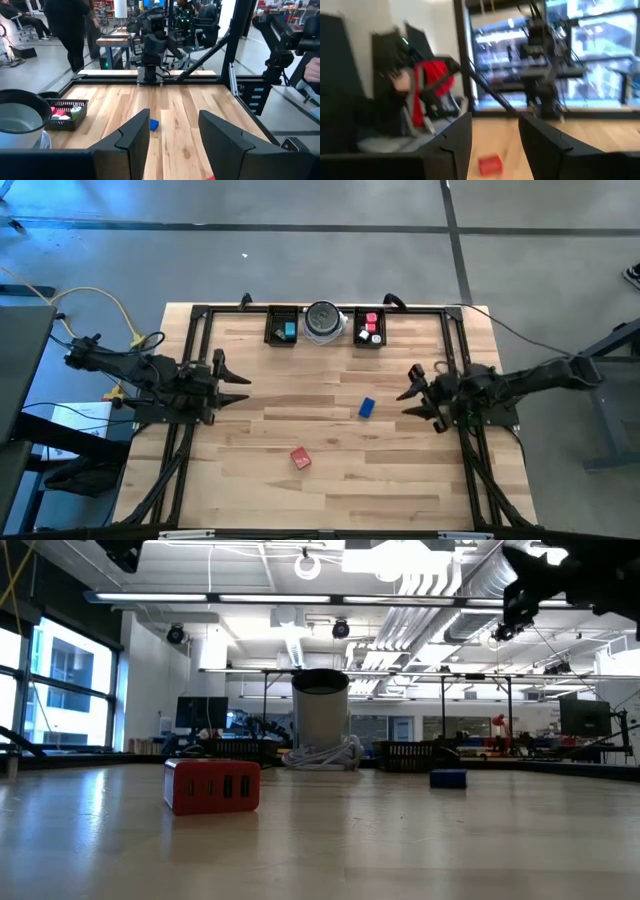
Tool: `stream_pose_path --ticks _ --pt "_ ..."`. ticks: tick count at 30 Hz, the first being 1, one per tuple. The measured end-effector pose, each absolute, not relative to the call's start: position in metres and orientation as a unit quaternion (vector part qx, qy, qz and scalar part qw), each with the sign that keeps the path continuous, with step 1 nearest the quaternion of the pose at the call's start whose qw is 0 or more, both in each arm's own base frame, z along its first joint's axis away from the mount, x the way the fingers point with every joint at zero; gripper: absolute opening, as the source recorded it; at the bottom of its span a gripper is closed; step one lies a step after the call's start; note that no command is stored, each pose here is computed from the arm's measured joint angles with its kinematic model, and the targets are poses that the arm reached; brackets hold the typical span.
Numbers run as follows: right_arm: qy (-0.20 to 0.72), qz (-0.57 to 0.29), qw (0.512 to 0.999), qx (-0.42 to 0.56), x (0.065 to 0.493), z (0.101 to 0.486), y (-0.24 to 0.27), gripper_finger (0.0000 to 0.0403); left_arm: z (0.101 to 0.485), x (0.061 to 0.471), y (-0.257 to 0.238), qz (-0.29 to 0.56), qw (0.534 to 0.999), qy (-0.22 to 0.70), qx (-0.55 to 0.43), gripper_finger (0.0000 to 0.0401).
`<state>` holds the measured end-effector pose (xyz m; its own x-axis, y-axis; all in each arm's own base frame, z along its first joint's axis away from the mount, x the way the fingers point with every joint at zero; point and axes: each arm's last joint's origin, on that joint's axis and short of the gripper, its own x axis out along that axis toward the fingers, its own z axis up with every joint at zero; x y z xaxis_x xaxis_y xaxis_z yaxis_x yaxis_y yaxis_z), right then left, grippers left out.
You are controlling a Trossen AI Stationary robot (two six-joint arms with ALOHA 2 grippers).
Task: Pick & Place Office items
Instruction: Put the red charger adapter into the right black basket
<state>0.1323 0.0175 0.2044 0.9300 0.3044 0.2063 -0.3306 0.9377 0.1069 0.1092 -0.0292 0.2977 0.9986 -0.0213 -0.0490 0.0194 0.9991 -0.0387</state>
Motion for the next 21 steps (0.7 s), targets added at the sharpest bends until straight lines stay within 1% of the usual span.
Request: stream_pose_path --ticks 2,7,11,16,21 --pt "-0.072 0.151 0.984 0.069 0.137 0.199 0.021 0.0148 0.298 0.109 -0.029 -0.01 0.999 0.024 -0.019 0.0162" --pt "-0.049 0.168 0.981 0.078 0.146 0.192 0.027 0.0148 0.298 0.109 -0.029 -0.01 0.999 0.023 -0.021 0.0162" --pt "-0.026 0.15 0.984 0.089 0.155 0.186 0.025 0.0148 0.298 0.109 -0.029 -0.011 0.999 0.023 -0.023 0.0162" --pt "0.055 0.099 0.99 0.087 0.178 0.185 0.024 0.0149 0.298 0.109 -0.029 -0.015 0.999 0.023 -0.032 0.0162" --pt "0.147 0.083 0.984 0.053 0.205 0.192 0.03 0.0149 0.298 0.109 -0.029 -0.015 0.999 0.024 -0.038 0.0162"
